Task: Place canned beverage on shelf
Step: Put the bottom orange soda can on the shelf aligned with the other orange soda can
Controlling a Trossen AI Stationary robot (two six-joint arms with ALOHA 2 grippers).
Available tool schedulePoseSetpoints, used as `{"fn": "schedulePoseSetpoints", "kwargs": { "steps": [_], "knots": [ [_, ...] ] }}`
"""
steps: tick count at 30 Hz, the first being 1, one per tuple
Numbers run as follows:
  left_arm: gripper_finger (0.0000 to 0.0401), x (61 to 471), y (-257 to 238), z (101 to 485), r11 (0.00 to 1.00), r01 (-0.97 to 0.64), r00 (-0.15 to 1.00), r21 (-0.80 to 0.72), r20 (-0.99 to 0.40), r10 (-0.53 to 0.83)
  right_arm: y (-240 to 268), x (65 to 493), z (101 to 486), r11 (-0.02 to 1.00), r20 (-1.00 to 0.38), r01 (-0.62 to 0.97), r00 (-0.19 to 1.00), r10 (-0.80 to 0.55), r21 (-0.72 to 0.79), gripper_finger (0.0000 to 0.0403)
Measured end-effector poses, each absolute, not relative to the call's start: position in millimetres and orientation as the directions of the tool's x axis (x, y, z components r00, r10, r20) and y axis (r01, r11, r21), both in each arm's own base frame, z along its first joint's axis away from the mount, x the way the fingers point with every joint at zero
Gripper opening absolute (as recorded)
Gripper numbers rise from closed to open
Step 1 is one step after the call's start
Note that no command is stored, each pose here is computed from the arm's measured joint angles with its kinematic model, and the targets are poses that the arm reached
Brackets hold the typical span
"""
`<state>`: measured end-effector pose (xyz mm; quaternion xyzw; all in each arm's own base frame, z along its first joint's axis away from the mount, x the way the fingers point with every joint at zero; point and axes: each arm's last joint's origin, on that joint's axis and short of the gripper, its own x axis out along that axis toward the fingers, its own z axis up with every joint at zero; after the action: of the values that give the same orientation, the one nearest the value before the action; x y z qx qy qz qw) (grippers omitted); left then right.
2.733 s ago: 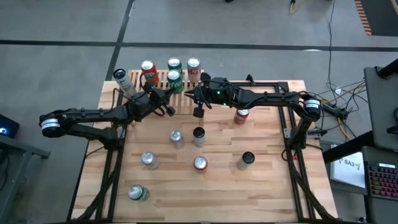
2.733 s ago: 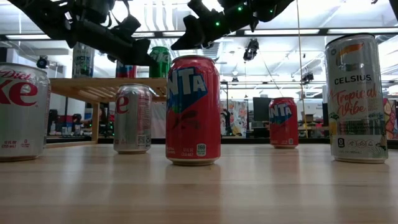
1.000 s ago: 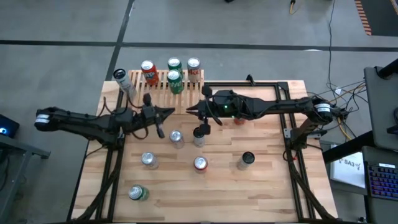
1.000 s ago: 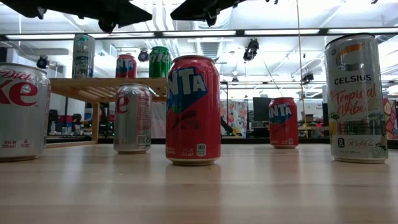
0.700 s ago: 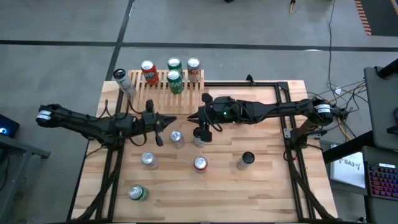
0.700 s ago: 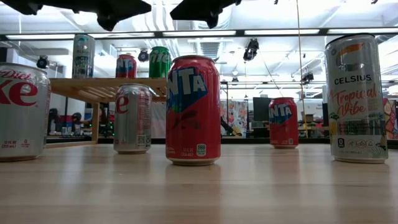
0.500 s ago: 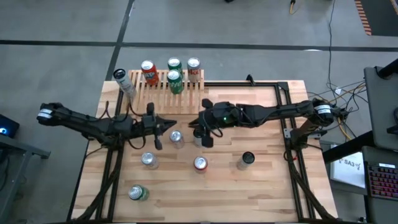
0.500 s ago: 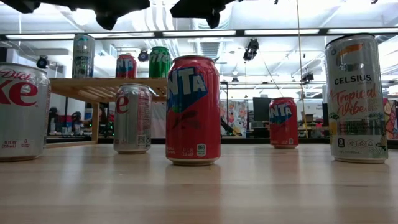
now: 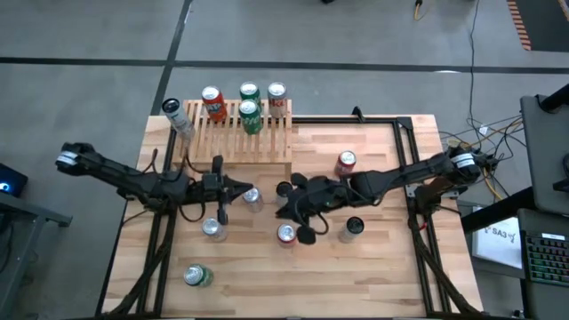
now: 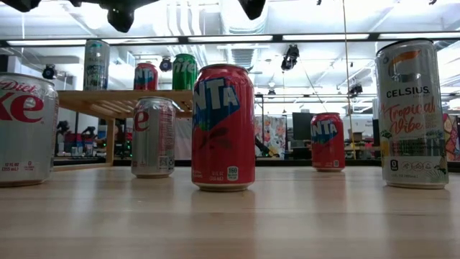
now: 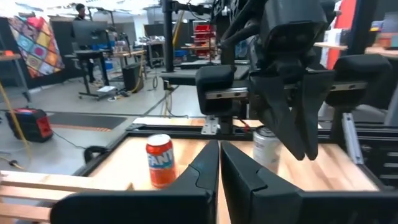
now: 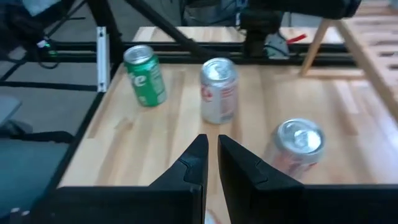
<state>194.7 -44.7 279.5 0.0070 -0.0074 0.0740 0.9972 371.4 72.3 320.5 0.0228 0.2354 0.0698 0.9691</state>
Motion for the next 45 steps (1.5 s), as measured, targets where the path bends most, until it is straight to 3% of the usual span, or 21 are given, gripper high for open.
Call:
{"fn": "schedulePoseSetpoints", "kwargs": {
  "steps": [4, 8, 15, 23, 37, 41, 45],
  "knots": [
    [0.0, 195.1, -55.0, 273.4, 0.995, -0.096, 0.995, -0.014, -0.029, 0.095, 84.2, 366.5, 316.5, 0.985, -0.495, -0.123, 0.852, 0.169, 0.124, 0.0027],
    [0.0, 188.4, -67.8, 256.4, 1.0, -0.012, 0.98, -0.015, -0.198, 0.008, 92.9, 360.5, 310.3, 0.983, -0.559, -0.125, 0.809, 0.181, 0.138, 0.0027],
    [0.0, 177.9, -79.2, 242.8, 0.991, -0.021, 0.943, -0.129, -0.333, -0.023, 99.8, 345.7, 295.4, 0.985, -0.713, -0.14, 0.68, 0.17, 0.101, 0.0027],
    [0.0, 177.4, -79.7, 243.6, 0.985, -0.031, 0.945, -0.172, -0.327, -0.027, 98.6, 343.2, 287.1, 0.983, -0.756, -0.172, 0.636, 0.154, 0.056, 0.0027],
    [0.0, 177.7, -78.9, 244.3, 0.984, -0.056, 0.948, -0.171, -0.317, -0.002, 102.5, 354.6, 285.1, 0.974, -0.698, -0.227, 0.695, 0.173, 0.015, 0.0028],
    [0.0, 177.8, -78.7, 244.6, 0.983, -0.064, 0.95, -0.174, -0.314, 0.007, 104.1, 360.2, 276.5, 0.972, -0.707, -0.236, 0.687, 0.17, 0.005, 0.0049],
    [0.0, 178.0, -78.6, 245.0, 0.982, -0.065, 0.951, -0.176, -0.31, 0.008, 105.5, 365.7, 266.7, 0.971, -0.72, -0.239, 0.675, 0.163, -0.004, 0.0102]
  ]
}}
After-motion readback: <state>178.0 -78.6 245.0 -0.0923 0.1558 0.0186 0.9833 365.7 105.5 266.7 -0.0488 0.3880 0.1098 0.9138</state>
